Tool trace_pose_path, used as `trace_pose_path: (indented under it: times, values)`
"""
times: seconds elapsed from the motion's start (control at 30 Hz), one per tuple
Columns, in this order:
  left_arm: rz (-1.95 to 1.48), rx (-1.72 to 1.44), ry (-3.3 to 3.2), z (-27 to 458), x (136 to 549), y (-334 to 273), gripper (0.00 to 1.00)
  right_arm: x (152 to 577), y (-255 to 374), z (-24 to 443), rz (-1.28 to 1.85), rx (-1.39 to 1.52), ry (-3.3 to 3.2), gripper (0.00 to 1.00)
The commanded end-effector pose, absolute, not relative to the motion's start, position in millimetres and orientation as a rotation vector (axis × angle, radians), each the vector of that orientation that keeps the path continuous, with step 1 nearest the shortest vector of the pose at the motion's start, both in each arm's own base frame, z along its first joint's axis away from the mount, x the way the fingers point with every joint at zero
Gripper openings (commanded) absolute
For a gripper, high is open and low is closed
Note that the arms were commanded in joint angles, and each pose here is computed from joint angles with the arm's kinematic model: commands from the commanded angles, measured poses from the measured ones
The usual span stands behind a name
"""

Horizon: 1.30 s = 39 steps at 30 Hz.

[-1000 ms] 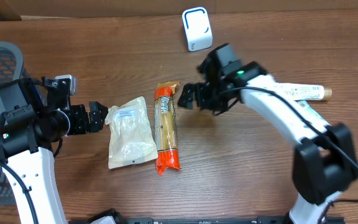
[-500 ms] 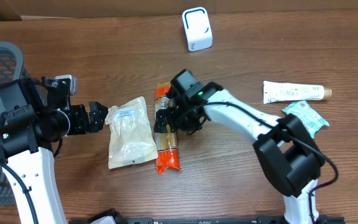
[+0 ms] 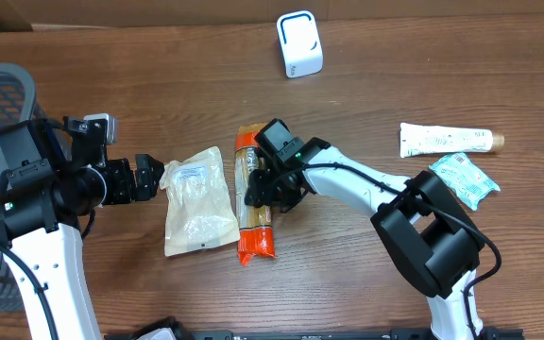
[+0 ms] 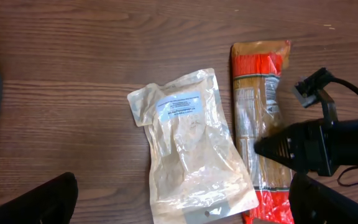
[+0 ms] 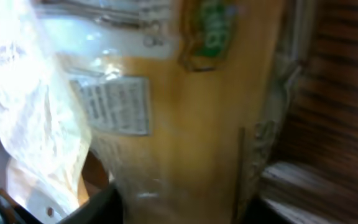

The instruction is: Scan the item barcode

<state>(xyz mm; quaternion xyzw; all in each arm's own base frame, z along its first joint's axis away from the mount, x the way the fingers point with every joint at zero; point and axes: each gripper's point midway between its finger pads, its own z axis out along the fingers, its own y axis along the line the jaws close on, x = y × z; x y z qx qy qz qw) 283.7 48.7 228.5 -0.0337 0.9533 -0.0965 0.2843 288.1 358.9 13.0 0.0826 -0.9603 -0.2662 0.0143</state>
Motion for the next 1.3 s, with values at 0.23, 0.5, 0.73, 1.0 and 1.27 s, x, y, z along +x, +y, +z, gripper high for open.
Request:
trace_pose_path:
  times: [0.23, 0.5, 0.73, 1.0, 1.27]
  values:
    - [-0.265, -0.046, 2.541, 230, 286, 46, 0.99, 291, 339, 13, -0.732, 0.283, -2.990, 0.04]
    - [-0.265, -0.046, 2.541, 230, 286, 46, 1.00, 338, 250, 80, 0.039, 0.210, -3.258, 0.04]
    - [-0.265, -0.046, 2.541, 230, 286, 46, 0.99, 343, 185, 114, 0.841, 0.057, -3.333, 0.04]
    - [-0.265, -0.046, 2.541, 230, 286, 46, 1.00, 359, 218, 73, 0.867, 0.508, -3.299, 0.04]
    - [-0.265, -0.046, 2.541, 230, 286, 46, 0.99, 361, 259, 52, 1.004, 0.989, -3.207, 0.34]
